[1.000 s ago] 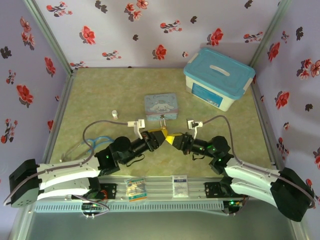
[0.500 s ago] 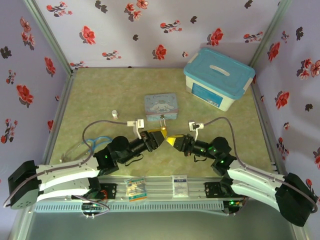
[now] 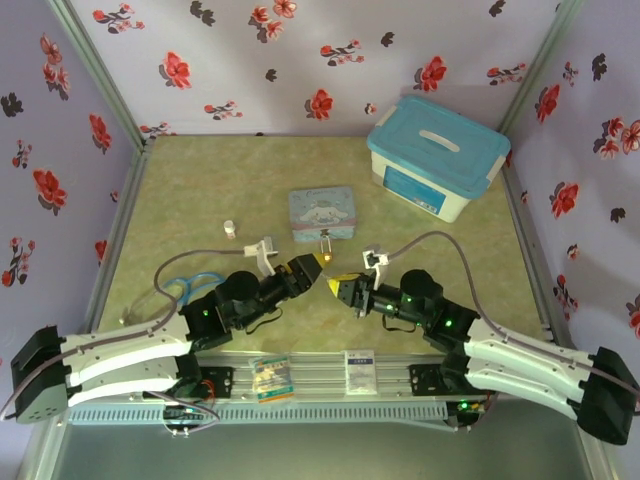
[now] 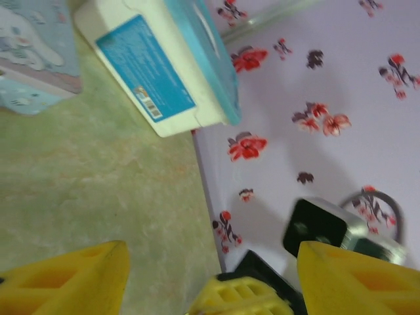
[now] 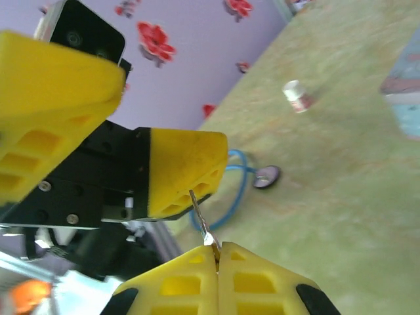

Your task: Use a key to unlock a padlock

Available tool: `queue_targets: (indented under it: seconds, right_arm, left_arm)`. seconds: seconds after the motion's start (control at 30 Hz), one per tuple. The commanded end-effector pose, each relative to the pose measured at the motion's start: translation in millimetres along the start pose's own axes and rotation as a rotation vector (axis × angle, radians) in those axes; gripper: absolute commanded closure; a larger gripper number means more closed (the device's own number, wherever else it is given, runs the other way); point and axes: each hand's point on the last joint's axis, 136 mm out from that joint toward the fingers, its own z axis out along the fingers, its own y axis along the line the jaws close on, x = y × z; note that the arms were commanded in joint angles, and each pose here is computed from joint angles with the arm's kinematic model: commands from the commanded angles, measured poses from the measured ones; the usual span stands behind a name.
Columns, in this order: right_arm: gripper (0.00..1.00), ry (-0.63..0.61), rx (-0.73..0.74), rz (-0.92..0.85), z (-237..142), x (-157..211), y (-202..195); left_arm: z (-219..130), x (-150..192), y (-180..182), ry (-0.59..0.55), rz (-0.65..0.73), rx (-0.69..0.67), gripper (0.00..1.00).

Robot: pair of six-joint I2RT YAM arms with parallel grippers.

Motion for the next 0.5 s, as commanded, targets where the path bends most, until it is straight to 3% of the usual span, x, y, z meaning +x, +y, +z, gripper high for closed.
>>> queue_targets:
  seconds: [0.0, 0.23, 0.47]
  right_arm:
    - [1.00, 0.088, 0.313, -0.238, -7, 16, -52]
    - [1.00, 0.108, 0.444, -0.485, -1, 14, -54]
    - [1.00, 0.112, 0.475, -0.656, 10, 17, -44]
  left_arm:
    - [-2, -7, 28, -0.076, -0.102, -0.086, 0.31]
    - [11, 9, 47, -0.045, -0.170, -0.108, 0.37]
    - [11, 13, 72, -0.075, -0.268, -0.125, 0.35]
